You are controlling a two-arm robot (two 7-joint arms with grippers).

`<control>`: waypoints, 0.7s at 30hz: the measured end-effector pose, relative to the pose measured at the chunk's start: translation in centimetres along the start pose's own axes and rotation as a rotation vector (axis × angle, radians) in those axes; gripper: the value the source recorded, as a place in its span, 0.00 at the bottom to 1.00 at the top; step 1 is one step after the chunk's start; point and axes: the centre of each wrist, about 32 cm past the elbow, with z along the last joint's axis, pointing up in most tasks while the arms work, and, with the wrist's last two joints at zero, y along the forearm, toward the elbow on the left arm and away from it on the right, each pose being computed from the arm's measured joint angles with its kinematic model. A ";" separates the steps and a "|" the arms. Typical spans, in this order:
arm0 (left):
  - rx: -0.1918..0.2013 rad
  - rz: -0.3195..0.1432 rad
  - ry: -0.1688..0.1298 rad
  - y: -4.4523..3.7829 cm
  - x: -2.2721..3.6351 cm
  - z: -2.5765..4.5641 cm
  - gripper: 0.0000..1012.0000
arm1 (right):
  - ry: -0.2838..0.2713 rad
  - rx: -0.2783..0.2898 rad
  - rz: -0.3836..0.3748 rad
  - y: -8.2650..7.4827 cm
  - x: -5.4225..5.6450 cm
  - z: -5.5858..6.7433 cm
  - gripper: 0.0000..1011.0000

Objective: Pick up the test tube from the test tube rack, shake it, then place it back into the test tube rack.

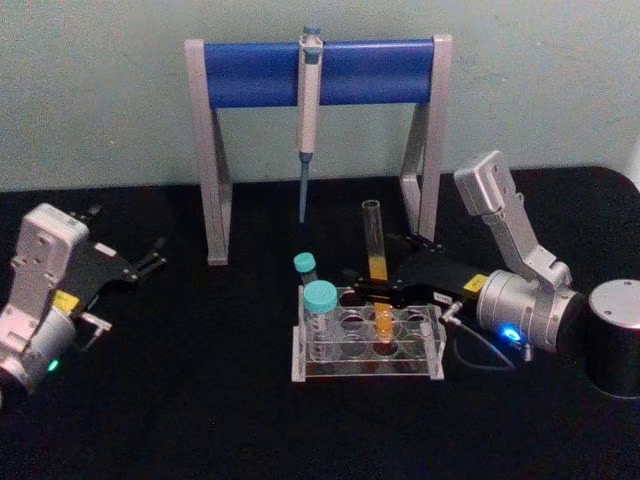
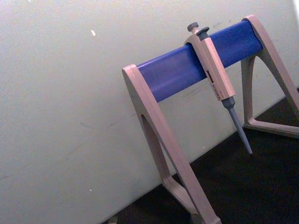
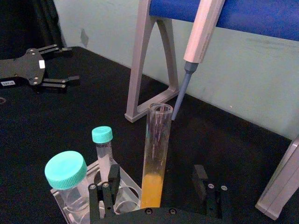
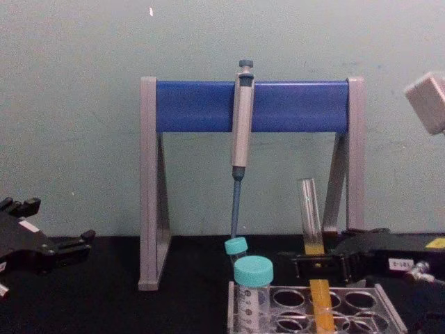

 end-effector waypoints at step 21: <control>0.000 0.000 0.000 0.00 0.00 0.00 0.99 | -0.004 0.004 0.001 0.1 0.0 0.0 0.88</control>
